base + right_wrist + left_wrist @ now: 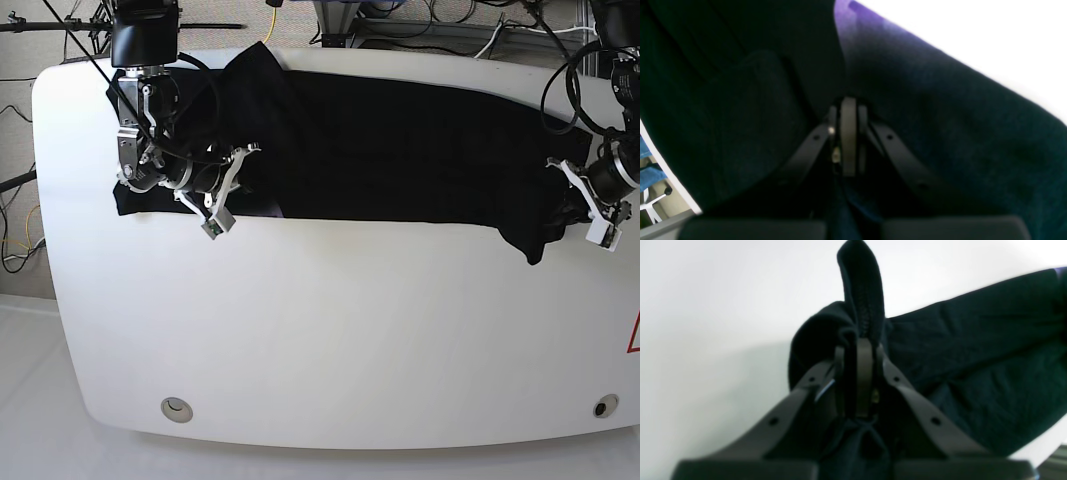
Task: Fold the T-shirt properly
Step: 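Lift the strip end with the left gripper and fold it toward the right gripper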
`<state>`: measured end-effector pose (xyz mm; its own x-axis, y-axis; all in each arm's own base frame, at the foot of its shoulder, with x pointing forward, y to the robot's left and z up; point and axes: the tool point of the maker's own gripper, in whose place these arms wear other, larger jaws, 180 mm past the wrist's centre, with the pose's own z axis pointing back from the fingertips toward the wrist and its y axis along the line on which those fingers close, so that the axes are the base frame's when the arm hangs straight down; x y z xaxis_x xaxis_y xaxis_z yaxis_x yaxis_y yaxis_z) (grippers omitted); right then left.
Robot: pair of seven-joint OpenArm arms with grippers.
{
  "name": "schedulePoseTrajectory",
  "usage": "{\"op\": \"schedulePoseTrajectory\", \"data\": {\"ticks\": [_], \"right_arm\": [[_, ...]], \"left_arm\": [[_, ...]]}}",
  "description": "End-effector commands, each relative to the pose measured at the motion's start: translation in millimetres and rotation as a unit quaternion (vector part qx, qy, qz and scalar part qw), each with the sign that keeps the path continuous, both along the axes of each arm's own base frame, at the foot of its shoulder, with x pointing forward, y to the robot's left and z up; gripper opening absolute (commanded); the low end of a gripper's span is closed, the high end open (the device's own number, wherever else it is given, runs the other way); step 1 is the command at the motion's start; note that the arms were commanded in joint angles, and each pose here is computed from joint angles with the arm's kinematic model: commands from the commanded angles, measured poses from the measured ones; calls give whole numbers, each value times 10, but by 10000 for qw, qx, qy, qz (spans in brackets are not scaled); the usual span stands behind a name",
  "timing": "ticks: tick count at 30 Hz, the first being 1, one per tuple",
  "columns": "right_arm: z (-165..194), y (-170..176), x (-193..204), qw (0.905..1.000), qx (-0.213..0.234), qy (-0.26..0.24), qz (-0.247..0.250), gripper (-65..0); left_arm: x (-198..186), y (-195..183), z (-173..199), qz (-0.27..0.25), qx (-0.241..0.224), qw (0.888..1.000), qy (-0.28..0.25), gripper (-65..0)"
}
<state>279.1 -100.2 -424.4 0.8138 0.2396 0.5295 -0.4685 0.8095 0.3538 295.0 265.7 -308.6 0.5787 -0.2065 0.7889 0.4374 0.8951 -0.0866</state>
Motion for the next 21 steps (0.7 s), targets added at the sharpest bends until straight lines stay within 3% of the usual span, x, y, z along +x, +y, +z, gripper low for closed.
{"op": "schedulePoseTrajectory", "data": {"ticks": [1,8,21], "right_arm": [[-4,-52,1,9998,-168,24,54,-650],[2,-53,12,9998,-166,8,49,-650],[8,-72,18,9998,-179,8,21,-650]], "left_arm": [[25,-106,182,-261,207,9991,-249,-648],[-70,-453,238,-627,314,9969,-370,-644],[-226,-1101,100,-867,-528,9943,-330,-644]]}}
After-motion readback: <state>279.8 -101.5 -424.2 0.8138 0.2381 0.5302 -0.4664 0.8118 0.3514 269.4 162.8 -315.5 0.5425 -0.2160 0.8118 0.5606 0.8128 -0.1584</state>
